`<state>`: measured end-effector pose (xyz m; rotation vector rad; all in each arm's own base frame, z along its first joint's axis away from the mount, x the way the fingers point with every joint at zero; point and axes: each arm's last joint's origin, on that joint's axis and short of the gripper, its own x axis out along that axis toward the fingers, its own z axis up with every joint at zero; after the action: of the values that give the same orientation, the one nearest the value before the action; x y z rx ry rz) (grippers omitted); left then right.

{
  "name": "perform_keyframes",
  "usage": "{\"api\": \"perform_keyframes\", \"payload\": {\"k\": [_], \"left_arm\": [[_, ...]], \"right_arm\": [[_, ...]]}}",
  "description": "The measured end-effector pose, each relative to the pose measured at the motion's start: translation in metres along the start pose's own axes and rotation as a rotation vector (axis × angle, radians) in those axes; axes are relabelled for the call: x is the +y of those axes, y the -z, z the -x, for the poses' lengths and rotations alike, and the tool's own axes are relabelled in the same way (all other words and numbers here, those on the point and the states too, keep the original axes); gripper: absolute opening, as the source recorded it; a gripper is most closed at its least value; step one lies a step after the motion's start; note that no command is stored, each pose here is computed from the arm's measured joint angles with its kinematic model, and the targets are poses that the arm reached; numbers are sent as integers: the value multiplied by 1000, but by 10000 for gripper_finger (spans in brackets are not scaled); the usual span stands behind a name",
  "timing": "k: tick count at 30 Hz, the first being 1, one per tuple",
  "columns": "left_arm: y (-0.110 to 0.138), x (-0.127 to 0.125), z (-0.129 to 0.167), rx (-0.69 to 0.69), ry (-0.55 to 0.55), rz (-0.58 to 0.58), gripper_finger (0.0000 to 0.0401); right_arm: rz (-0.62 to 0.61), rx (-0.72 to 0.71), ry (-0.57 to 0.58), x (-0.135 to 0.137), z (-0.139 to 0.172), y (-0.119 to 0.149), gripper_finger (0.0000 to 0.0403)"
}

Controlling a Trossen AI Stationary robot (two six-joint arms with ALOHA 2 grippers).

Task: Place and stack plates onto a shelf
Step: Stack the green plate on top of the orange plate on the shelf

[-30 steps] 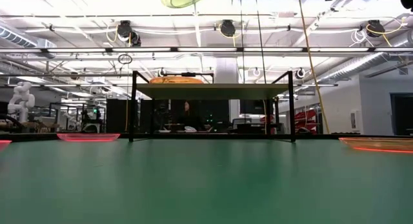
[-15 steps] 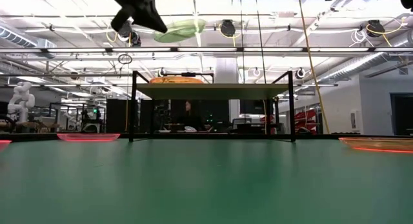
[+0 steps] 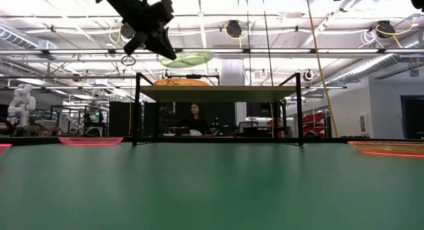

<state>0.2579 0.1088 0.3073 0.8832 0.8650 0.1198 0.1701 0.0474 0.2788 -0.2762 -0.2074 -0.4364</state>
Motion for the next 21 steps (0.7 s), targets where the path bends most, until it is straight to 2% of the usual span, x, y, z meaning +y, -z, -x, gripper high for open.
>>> {"api": "perform_keyframes", "payload": {"k": [8, 16, 21], "left_arm": [[11, 0, -13, 25, 57, 50, 8], [11, -1, -21, 21, 77, 117, 9], [12, -4, -28, 37, 102, 141, 31]], "right_arm": [[0, 0, 0, 0, 0, 0, 129], [4, 3, -2, 0, 0, 0, 129], [4, 10, -5, 1, 0, 1, 129]]}}
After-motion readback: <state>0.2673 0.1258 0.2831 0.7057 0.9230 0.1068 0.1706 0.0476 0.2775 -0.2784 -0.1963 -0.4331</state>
